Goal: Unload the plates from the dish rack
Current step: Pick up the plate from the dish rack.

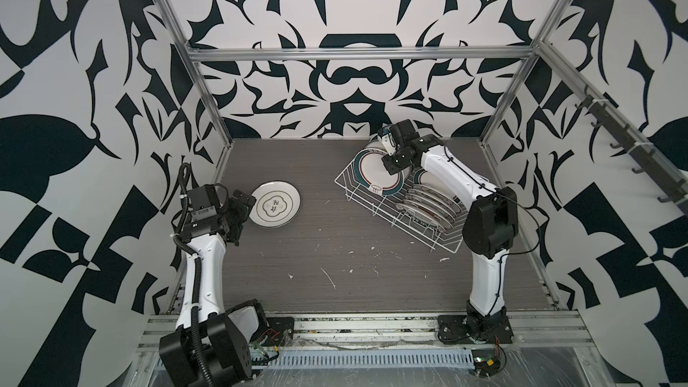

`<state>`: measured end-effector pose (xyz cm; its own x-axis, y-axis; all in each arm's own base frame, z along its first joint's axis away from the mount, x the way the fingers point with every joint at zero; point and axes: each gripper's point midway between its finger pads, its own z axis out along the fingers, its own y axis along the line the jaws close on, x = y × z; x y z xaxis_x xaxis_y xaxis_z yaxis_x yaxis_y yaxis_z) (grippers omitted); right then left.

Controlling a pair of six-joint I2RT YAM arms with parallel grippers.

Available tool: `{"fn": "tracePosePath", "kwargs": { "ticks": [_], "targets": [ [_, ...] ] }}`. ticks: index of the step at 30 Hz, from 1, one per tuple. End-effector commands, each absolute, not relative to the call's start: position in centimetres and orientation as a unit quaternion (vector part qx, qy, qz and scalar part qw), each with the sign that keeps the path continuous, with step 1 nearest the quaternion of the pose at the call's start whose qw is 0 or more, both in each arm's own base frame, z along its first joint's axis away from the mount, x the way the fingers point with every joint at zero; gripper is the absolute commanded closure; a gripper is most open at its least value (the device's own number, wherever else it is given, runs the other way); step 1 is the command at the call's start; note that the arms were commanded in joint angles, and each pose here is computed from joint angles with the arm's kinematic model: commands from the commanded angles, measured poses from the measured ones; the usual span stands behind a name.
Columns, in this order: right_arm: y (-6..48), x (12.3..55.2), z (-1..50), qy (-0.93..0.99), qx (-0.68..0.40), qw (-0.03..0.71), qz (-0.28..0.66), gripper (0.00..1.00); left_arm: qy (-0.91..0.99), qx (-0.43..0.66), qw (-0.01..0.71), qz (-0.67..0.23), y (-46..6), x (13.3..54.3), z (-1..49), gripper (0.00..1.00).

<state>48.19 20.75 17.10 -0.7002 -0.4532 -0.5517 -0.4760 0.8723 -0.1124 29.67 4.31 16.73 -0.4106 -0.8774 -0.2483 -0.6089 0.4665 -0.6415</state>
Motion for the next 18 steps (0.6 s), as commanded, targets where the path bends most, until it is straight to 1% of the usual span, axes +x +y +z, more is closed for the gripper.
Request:
{"fn": "tracePosePath", "kwargs": {
  "ticks": [1, 5, 8, 11, 12, 18],
  "targets": [
    [21.1, 48.3, 19.5, 0.911, -0.253, 0.324, 0.032, 0.76, 0.809, -0.468, 0.277, -0.224, 4.3, 28.7, 16.8, 0.01],
    [21.0, 48.2, 19.7, 0.909, -0.259, 0.327, 0.031, 0.85, 0.815, -0.462, 0.267, -0.226, 4.0, 28.5, 16.4, 0.01],
    [21.0, 48.0, 20.3, 0.905, -0.264, 0.331, 0.032, 0.91, 0.818, -0.456, 0.276, -0.217, 4.2, 28.3, 16.4, 0.01],
    [21.0, 47.7, 21.1, 0.9, -0.273, 0.337, 0.033, 0.99, 0.817, -0.452, 0.289, -0.211, 4.4, 28.1, 16.5, 0.01],
    [21.0, 47.6, 21.3, 0.898, -0.276, 0.34, 0.032, 1.0, 0.817, -0.45, 0.291, -0.211, 4.4, 28.1, 16.6, 0.01],
    [20.7, 47.2, 23.2, 0.888, -0.287, 0.358, 0.027, 1.0, 0.822, -0.449, 0.278, -0.213, 4.2, 28.2, 16.0, 0.01]
  ]
}}
